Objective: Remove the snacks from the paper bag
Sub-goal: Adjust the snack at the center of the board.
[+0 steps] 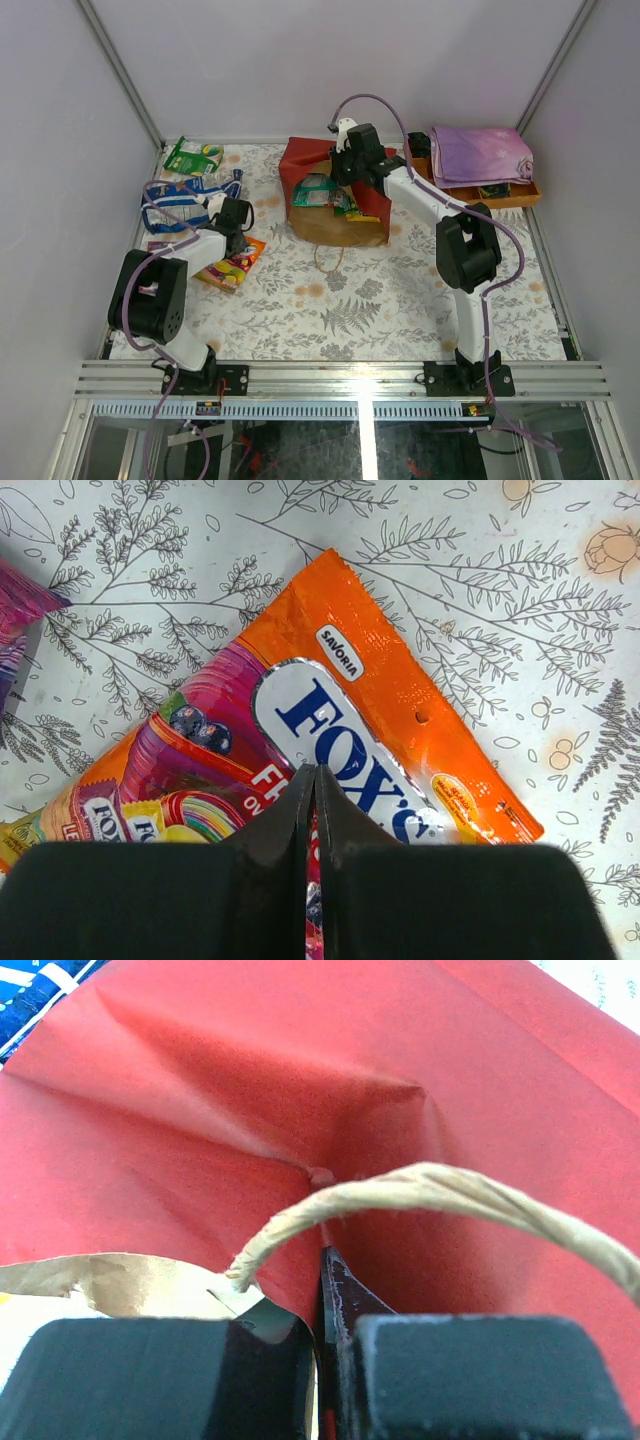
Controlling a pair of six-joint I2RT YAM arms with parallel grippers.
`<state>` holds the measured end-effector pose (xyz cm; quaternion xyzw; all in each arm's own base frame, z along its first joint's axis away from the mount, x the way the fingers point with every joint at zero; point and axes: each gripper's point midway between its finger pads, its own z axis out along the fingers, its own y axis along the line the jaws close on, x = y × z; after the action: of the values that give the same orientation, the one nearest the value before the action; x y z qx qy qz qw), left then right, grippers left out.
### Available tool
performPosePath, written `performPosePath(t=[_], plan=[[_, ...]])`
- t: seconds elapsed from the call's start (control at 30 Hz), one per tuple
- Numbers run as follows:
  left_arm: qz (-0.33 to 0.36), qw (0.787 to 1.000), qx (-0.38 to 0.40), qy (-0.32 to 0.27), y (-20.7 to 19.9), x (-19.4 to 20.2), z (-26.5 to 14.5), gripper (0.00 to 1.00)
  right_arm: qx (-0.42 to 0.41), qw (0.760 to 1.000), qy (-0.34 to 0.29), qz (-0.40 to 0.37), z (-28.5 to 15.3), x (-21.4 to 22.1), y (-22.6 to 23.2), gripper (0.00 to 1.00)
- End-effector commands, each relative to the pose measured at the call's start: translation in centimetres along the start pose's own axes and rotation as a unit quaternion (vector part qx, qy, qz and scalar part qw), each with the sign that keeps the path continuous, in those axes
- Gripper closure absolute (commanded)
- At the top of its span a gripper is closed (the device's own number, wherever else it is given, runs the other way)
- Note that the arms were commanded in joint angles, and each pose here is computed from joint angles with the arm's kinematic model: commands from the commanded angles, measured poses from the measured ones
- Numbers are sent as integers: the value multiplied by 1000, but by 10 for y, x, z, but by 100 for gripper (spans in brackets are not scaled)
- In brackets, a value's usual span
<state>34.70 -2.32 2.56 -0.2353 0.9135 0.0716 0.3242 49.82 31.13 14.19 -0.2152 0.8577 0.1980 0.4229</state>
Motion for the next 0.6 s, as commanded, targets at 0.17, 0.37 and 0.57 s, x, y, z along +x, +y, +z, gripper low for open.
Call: performPosePath(t=[0.17,0.37,0.57], plan=[[6,1000,-5,21,4,11,2,100,-3,1000,-22,-1,-1,-19,-1,100],[-20,998,68,2,-17,-7,-31,61,-4,1000,-24,0,-3,-20,0,100],[3,995,95,1,-43,0,-46,26,-12,1000,-27,5,-3,-22,3,100]])
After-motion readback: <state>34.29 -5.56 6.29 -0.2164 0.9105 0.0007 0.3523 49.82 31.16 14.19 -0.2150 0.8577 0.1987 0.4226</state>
